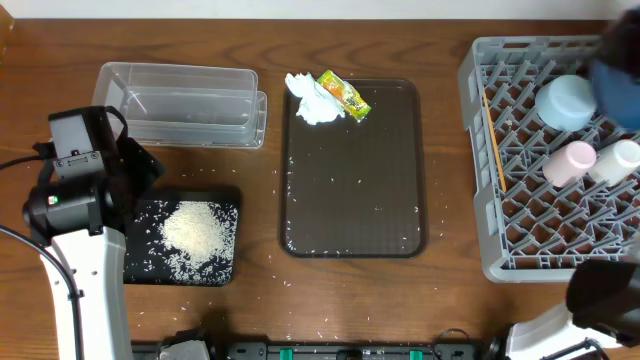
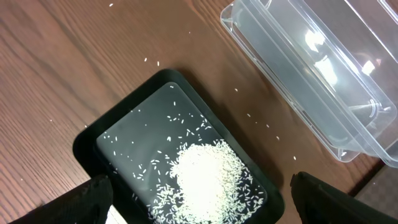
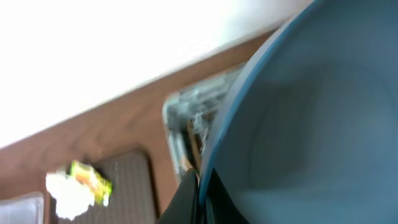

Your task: Sort waste into correct bins and load items into the dishwasher rack

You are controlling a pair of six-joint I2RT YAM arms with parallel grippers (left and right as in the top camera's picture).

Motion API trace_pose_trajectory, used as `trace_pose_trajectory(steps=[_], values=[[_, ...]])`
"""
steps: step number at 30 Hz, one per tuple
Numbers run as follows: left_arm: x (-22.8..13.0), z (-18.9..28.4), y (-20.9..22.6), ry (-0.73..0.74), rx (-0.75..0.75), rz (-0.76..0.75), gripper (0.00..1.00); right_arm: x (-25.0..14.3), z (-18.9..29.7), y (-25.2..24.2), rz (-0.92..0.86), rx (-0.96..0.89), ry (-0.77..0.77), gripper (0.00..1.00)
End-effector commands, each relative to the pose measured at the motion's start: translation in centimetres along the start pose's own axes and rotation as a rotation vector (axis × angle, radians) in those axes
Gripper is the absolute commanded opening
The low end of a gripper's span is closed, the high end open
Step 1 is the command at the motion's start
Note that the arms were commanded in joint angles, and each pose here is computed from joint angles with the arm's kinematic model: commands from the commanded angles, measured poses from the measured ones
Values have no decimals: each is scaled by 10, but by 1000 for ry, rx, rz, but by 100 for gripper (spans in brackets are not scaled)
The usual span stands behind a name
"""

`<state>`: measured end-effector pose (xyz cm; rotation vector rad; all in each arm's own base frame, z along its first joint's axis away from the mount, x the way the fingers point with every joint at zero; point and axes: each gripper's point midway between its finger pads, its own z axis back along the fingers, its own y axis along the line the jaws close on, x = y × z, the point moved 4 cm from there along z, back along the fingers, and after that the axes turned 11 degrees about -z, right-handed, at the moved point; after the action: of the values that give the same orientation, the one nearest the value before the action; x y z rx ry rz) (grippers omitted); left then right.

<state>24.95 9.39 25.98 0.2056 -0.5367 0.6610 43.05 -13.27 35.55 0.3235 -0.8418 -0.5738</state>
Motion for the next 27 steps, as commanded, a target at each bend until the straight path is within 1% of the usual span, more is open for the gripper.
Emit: trace_pose_trajectory(steps=[1, 4, 9, 13, 15, 18, 23, 27], values=[[4, 3, 1, -11, 4, 14, 94, 10, -9, -16, 0, 164, -1, 1], [4, 3, 1, -11, 4, 14, 94, 26, -15, -36, -17, 288, -71, 1], [3, 3, 1, -11, 4, 14, 94, 48, -25, -81, -202, 385, -219, 1], [4, 3, 1, -11, 4, 14, 94, 55, -27, -103, -211, 475, -368, 1], [4, 3, 1, -11, 4, 14, 95, 56, -29, -113, -232, 510, -417, 1], [4, 3, 1, -11, 4, 14, 94, 54, -41, -127, -292, 552, -435, 1], [4, 3, 1, -11, 4, 14, 94, 45, -68, -139, -306, 672, -396, 1], [4, 3, 1, -11, 4, 14, 94, 41, -78, -159, -379, 726, -386, 1]])
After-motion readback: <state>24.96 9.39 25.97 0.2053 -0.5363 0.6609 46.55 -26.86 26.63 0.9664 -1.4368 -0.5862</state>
